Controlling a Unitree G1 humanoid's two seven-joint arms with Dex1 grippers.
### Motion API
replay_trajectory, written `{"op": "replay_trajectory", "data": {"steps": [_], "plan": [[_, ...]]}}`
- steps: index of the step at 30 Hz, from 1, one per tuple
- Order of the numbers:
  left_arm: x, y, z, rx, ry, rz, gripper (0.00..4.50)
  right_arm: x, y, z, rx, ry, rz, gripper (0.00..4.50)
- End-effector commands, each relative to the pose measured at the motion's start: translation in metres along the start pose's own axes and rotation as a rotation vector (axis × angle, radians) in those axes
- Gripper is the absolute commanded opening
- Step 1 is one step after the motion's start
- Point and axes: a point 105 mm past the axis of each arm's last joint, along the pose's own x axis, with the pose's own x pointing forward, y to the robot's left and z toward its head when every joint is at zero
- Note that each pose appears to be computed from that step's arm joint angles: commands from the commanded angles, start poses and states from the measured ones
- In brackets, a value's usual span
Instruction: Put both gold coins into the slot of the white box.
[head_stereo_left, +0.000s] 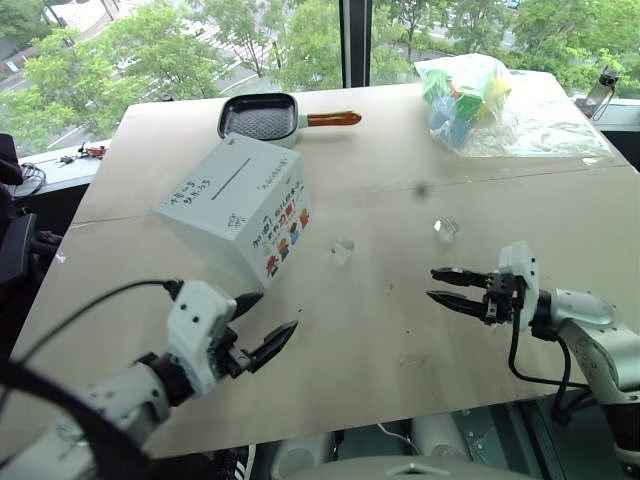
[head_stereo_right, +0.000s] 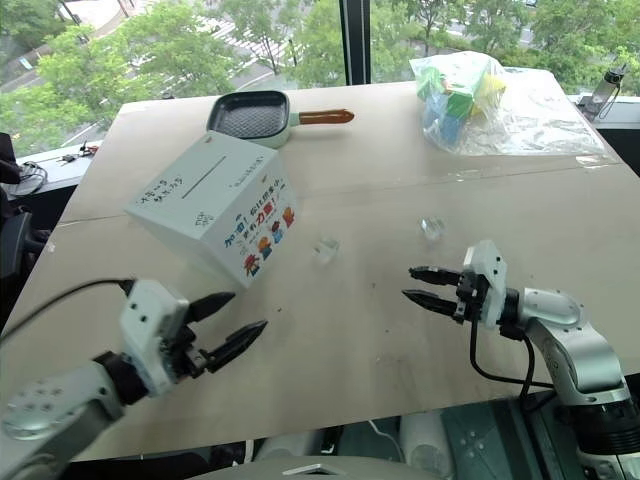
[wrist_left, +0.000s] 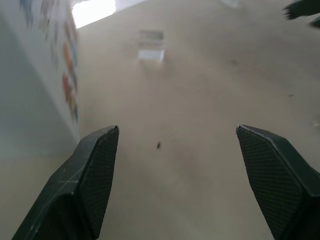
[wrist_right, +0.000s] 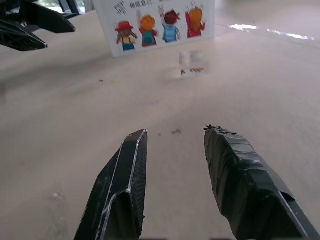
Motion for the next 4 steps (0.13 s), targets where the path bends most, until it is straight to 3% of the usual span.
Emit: {"op": "replay_trajectory", "data": {"steps": [1, 4], "plan": [[0.0081, -0.0021, -0.0029, 0.060, -0.066, 0.017, 3.80, -0.0036, -0.0053, 0.0035, -0.057, -0.018, -0.014, 1.95], [0.0122, -0.0035, -0.0054, 0.057, -0.096, 0.009, 3.80, -0.0032, -0.0093, 0.0019, -0.061, -0.022, -0.028, 1.95]]}}
